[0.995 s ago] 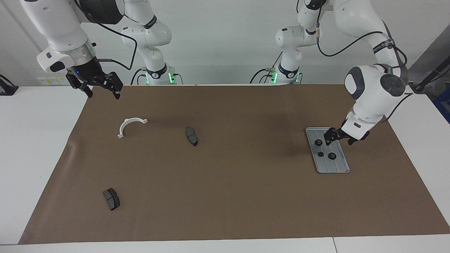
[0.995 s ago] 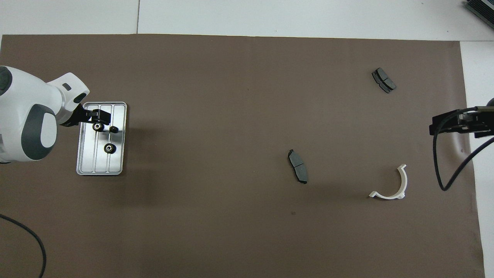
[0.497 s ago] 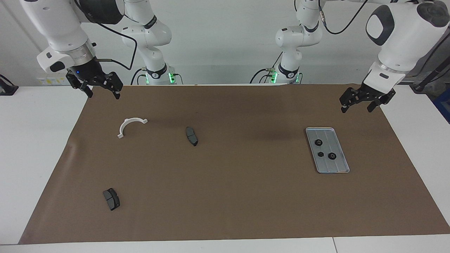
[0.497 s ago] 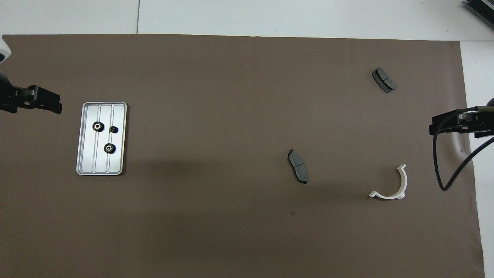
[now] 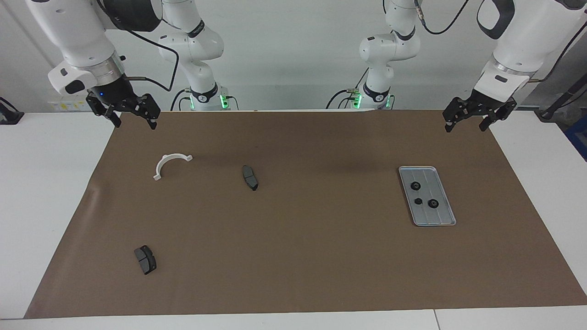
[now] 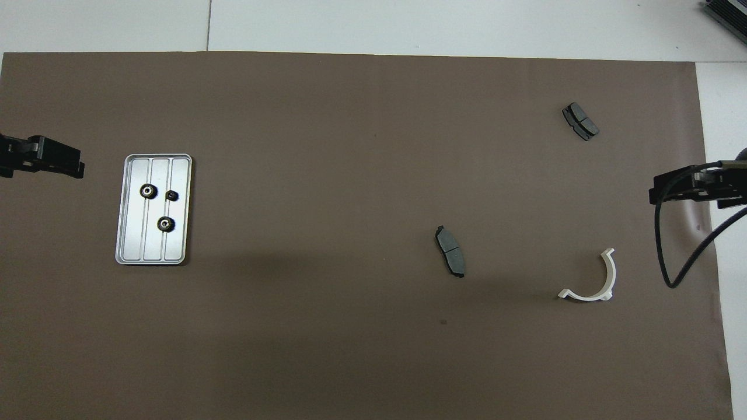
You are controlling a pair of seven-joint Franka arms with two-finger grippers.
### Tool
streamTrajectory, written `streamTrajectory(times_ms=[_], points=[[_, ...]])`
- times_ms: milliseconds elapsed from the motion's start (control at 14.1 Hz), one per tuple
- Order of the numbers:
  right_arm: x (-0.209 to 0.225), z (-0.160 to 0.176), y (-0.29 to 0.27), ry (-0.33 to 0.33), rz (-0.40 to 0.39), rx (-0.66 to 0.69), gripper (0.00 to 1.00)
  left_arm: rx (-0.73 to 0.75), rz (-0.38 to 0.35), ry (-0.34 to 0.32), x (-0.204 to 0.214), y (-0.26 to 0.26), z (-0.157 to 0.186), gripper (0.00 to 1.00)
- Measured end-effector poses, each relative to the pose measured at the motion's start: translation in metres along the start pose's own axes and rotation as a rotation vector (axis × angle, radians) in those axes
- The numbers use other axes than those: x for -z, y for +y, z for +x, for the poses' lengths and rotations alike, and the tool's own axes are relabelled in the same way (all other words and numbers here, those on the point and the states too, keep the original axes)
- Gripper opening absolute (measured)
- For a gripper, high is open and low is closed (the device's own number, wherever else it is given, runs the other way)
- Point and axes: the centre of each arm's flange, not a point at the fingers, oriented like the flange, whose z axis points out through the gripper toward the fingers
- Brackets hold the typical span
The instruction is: Pick bearing gear from pile to tray
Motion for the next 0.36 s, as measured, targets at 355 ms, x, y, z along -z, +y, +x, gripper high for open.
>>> streamTrajectory(times_ms=[355], points=[[0.0000, 0.0000, 0.0000, 0.000, 0.000, 0.000, 1.00, 0.000, 0.000, 0.003, 0.0003, 0.0001, -0.0008, 1.00]])
